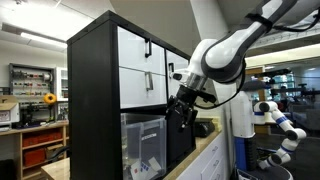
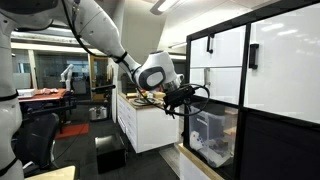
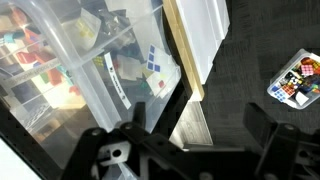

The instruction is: Slide out the storage container

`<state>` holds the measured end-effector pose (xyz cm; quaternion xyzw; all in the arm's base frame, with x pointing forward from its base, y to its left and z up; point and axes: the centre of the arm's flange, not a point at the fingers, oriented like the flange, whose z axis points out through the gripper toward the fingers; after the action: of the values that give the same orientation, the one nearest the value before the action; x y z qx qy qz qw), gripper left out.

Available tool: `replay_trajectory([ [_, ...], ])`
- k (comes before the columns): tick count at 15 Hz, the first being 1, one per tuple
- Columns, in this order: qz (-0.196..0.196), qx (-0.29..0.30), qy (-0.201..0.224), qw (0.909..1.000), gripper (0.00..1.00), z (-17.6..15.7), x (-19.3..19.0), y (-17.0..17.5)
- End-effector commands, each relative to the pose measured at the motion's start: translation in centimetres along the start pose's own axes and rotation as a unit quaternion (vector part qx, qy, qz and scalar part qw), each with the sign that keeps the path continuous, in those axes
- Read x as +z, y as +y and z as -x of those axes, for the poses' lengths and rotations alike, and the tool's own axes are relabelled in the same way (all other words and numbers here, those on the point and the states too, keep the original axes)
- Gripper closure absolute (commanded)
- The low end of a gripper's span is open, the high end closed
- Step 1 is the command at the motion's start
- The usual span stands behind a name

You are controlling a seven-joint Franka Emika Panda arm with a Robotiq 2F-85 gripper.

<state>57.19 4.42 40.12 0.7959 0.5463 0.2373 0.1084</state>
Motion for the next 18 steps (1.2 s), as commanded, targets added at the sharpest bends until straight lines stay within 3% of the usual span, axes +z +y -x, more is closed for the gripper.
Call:
replay_trajectory([
  [1, 0.025, -0.021, 0.011, 0.9994, 0.0, -1.2, 1.4, 1.9],
  [10, 0.061, -0.044, 0.027, 0.9968, 0.0, -3.1, 2.6, 4.3],
  [18, 0.061, -0.063, 0.033, 0.9956, 0.0, -3.2, 6.3, 4.7],
])
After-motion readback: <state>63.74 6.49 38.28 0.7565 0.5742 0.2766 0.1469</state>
